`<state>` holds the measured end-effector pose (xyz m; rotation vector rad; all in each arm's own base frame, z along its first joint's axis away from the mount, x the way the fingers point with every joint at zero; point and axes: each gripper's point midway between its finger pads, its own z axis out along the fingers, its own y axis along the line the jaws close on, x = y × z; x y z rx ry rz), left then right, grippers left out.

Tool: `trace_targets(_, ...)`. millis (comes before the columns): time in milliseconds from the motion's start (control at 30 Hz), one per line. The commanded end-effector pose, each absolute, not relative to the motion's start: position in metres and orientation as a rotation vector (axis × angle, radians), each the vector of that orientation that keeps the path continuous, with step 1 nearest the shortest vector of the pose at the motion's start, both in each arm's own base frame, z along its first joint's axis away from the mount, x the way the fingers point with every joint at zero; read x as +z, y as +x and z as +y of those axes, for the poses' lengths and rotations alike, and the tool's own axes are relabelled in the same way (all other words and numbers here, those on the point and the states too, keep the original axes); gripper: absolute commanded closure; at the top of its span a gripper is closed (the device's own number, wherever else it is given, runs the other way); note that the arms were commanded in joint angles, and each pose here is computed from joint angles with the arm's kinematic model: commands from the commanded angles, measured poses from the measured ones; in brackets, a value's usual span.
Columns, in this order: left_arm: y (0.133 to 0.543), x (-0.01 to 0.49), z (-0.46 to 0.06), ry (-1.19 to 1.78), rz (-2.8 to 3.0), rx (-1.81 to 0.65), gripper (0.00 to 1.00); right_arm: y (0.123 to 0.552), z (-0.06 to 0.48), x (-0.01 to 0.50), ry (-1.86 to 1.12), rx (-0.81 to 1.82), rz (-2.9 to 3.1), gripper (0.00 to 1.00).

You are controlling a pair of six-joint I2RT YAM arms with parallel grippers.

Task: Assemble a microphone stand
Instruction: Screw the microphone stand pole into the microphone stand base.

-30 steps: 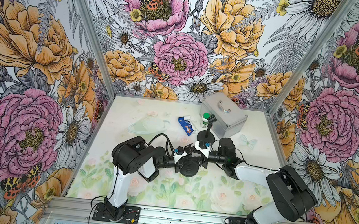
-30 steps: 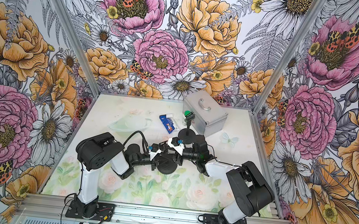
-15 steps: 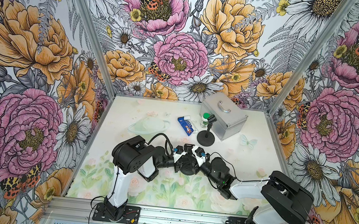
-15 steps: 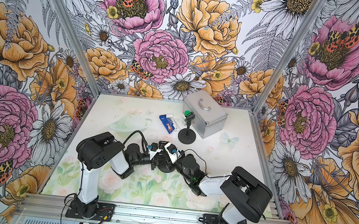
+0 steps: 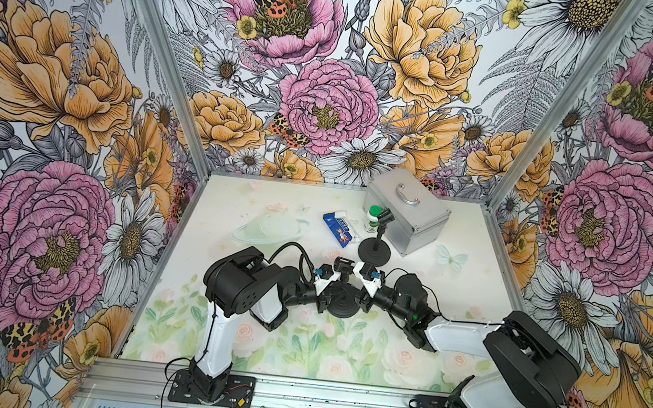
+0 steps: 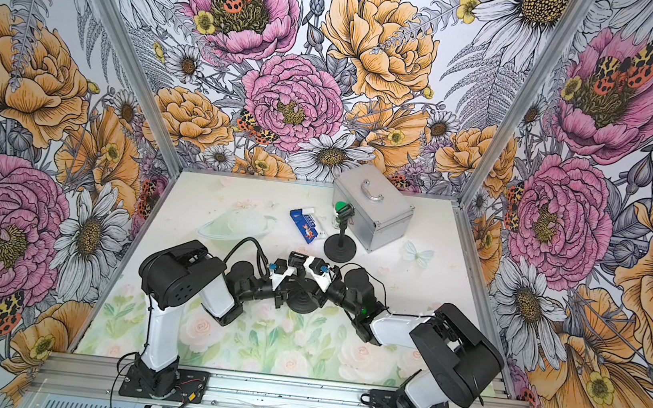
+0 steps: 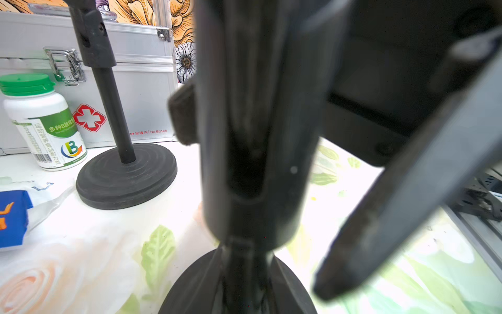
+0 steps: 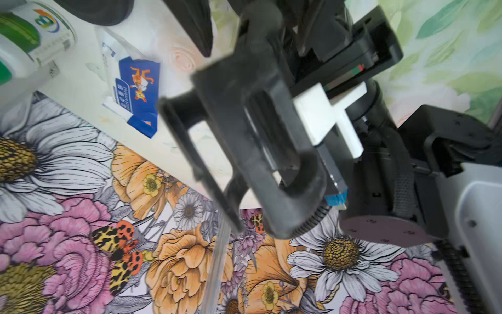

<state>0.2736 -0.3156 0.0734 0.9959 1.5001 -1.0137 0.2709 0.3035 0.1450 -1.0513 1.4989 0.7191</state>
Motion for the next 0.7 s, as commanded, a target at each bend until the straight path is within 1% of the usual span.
trace_targets(0,0.278,0.067,-0.312,0.980,1.523,-0.985,0.78,0.227,0.308,0.135,-1.332,1.053,1.466,0.50)
trace_targets(33,0.278,0.067,-0.313,0.983,1.521,-0.987,0.78,0.229,0.306,0.138,-1.351,1.095,1.461,0.50)
trace_targets(133,0.277,0.069,-0.313,0.988,1.515,-0.991,0.78,0.239,0.306,0.149,-1.374,1.198,1.437,0.57)
trace_targets(200,0.277,0.068,-0.313,0.987,1.516,-0.989,0.78,0.247,0.309,0.155,-1.379,1.257,1.435,0.64)
trace_targets(267,0.277,0.067,-0.313,0.987,1.518,-0.991,0.78,0.251,0.314,0.157,-1.392,1.298,1.432,0.70)
trace_targets(300,0.278,0.067,-0.313,0.986,1.520,-0.989,0.78,0.254,0.315,0.156,-1.396,1.302,1.435,0.76)
trace_targets(367,0.279,0.067,-0.312,0.980,1.524,-0.986,0.78,0.261,0.317,0.151,-1.388,1.272,1.467,0.94)
trace_targets(400,0.280,0.067,-0.311,0.976,1.526,-0.980,0.78,0.268,0.316,0.145,-1.371,1.212,1.505,1.00)
trace_targets(467,0.280,0.067,-0.311,0.971,1.528,-0.975,0.77,0.283,0.314,0.134,-1.290,1.025,1.580,1.00)
trace_targets(567,0.284,0.066,-0.308,0.954,1.542,-0.966,0.77,0.321,0.288,0.137,-0.857,0.671,1.632,1.00)
trace_targets(633,0.286,0.065,-0.307,0.943,1.549,-0.961,0.77,0.328,0.261,0.145,-0.565,0.487,1.603,1.00)
trace_targets(667,0.286,0.065,-0.307,0.941,1.550,-0.959,0.77,0.326,0.253,0.145,-0.489,0.431,1.598,1.00)
